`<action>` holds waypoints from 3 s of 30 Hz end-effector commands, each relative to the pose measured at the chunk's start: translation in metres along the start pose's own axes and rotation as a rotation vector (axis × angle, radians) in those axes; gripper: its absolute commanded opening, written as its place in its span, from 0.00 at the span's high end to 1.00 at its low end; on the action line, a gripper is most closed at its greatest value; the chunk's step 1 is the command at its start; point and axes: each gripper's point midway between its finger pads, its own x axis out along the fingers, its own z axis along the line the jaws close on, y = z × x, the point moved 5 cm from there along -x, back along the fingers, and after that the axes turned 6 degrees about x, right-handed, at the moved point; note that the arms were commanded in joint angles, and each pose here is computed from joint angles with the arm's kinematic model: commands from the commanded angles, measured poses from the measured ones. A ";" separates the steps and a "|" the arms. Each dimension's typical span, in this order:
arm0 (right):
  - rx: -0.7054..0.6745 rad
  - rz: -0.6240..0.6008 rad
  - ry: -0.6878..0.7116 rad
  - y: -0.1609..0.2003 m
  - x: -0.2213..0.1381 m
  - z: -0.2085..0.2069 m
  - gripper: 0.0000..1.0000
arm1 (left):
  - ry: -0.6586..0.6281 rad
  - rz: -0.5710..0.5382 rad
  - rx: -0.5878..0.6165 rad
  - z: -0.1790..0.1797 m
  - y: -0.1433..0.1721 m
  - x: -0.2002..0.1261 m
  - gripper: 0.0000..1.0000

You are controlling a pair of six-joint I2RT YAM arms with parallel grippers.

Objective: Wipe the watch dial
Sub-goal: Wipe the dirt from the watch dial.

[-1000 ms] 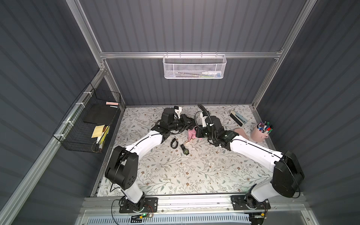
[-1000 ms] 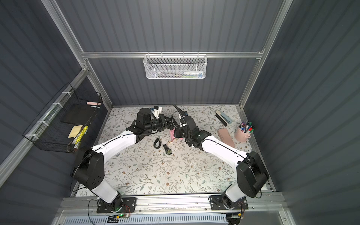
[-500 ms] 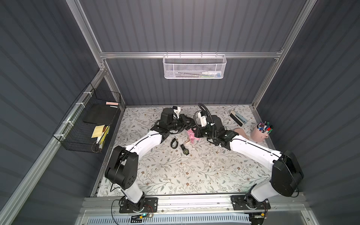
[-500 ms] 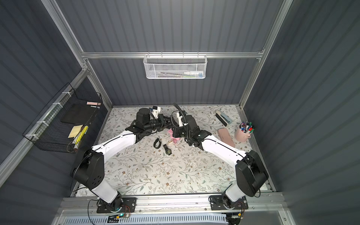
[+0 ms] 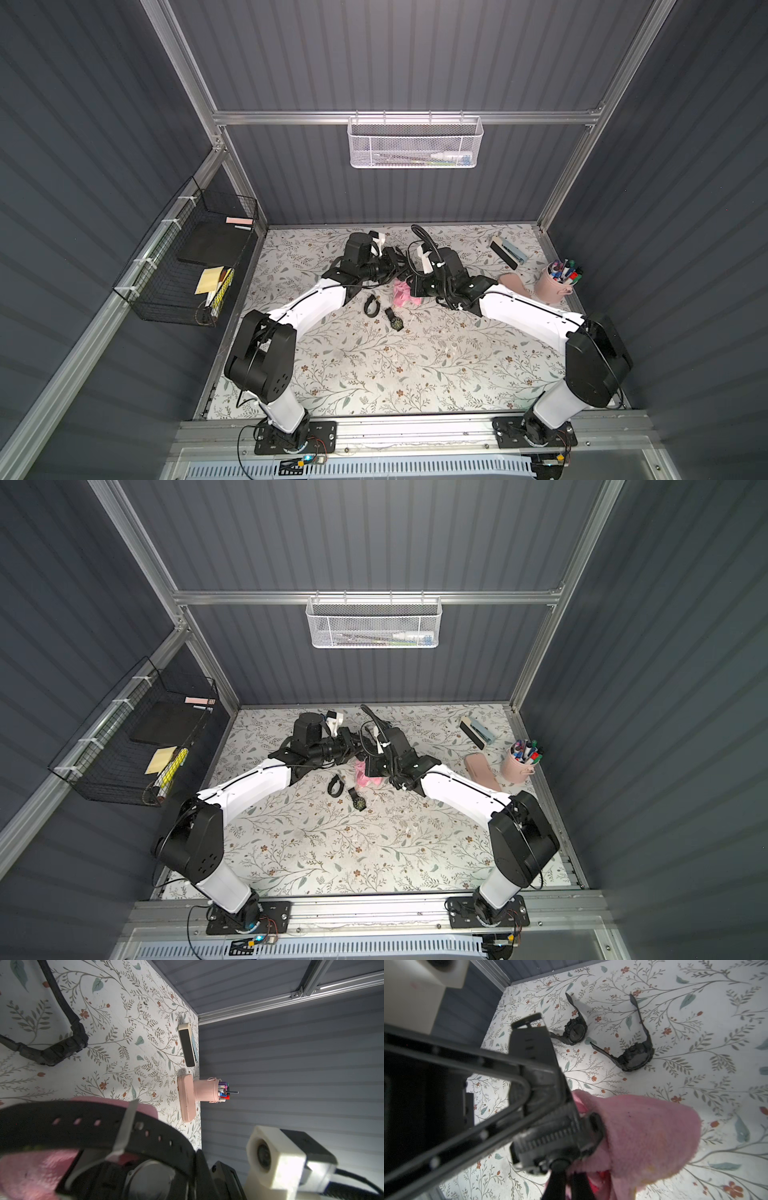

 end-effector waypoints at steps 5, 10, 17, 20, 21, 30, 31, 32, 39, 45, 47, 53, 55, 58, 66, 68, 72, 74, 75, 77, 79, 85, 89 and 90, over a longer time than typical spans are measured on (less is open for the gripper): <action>0.039 -0.182 0.051 -0.043 -0.029 0.000 1.00 | 0.042 0.110 0.003 -0.006 0.021 0.006 1.00; -0.017 -0.225 -0.084 -0.050 -0.043 0.026 1.00 | 0.031 0.114 -0.007 0.001 0.023 0.008 1.00; -0.145 -0.192 -0.294 -0.037 -0.043 0.065 1.00 | 0.029 0.113 -0.015 0.004 0.023 0.012 1.00; -0.176 -0.118 -0.335 -0.024 -0.029 0.073 1.00 | 0.050 0.105 -0.005 -0.004 0.017 0.013 1.00; -0.179 -0.101 -0.334 -0.020 -0.024 0.074 1.00 | 0.051 0.105 -0.001 -0.007 0.016 0.013 1.00; -0.111 -0.021 -0.183 -0.002 0.009 0.048 1.00 | 0.067 0.102 0.020 -0.020 0.009 0.011 1.00; -0.109 -0.017 -0.175 -0.002 0.008 0.047 1.00 | 0.069 0.102 0.021 -0.021 0.009 0.011 1.00; -0.110 -0.017 -0.173 -0.002 0.008 0.046 1.00 | 0.068 0.101 0.023 -0.021 0.009 0.011 1.00; -0.149 -0.100 -0.299 -0.022 -0.024 0.072 1.00 | 0.032 0.121 0.012 -0.005 0.016 0.015 1.00; -0.119 -0.238 -0.268 -0.046 -0.046 0.067 1.00 | 0.018 0.131 0.001 0.004 0.021 0.016 1.00; -0.086 -0.261 -0.264 -0.052 -0.049 0.060 1.00 | 0.018 0.134 0.001 0.004 0.021 0.016 1.00; -0.052 -0.329 -0.111 -0.062 -0.050 0.030 1.00 | 0.031 0.134 0.006 -0.003 0.019 0.015 1.00; -0.019 -0.337 -0.079 -0.063 -0.050 0.017 1.00 | 0.033 0.134 0.014 -0.006 0.017 0.014 1.00; 0.035 -0.358 -0.096 -0.064 -0.050 0.002 1.00 | 0.036 0.132 0.017 -0.007 0.015 0.014 1.00; 0.032 -0.314 0.005 -0.050 -0.053 -0.021 1.00 | 0.058 0.126 0.026 -0.018 0.007 0.014 1.00; 0.037 -0.296 0.020 -0.042 -0.055 -0.027 1.00 | 0.065 0.122 0.032 -0.022 0.004 0.014 1.00; 0.051 -0.273 0.037 -0.027 -0.060 -0.038 1.00 | 0.071 0.119 0.033 -0.026 0.001 0.013 1.00; 0.045 -0.247 0.018 -0.019 -0.063 -0.037 1.00 | 0.072 0.119 0.031 -0.025 0.000 0.012 1.00; 0.041 -0.226 0.002 -0.015 -0.063 -0.037 1.00 | 0.076 0.119 0.030 -0.026 -0.001 0.012 1.00; 0.033 -0.183 -0.024 -0.009 -0.064 -0.034 1.00 | 0.083 0.123 0.026 -0.027 -0.001 0.012 1.00; 0.023 -0.155 -0.043 -0.003 -0.064 -0.033 1.00 | 0.093 0.125 0.027 -0.030 -0.001 0.012 1.00; -0.065 -0.170 -0.244 0.002 -0.074 -0.010 1.00 | 0.088 0.132 0.026 -0.030 0.001 0.009 1.00; -0.112 -0.180 -0.339 -0.005 -0.082 0.009 1.00 | 0.080 0.137 0.020 -0.024 0.003 0.011 1.00; -0.118 -0.196 -0.350 -0.010 -0.084 0.012 1.00 | 0.082 0.136 0.021 -0.024 0.003 0.011 1.00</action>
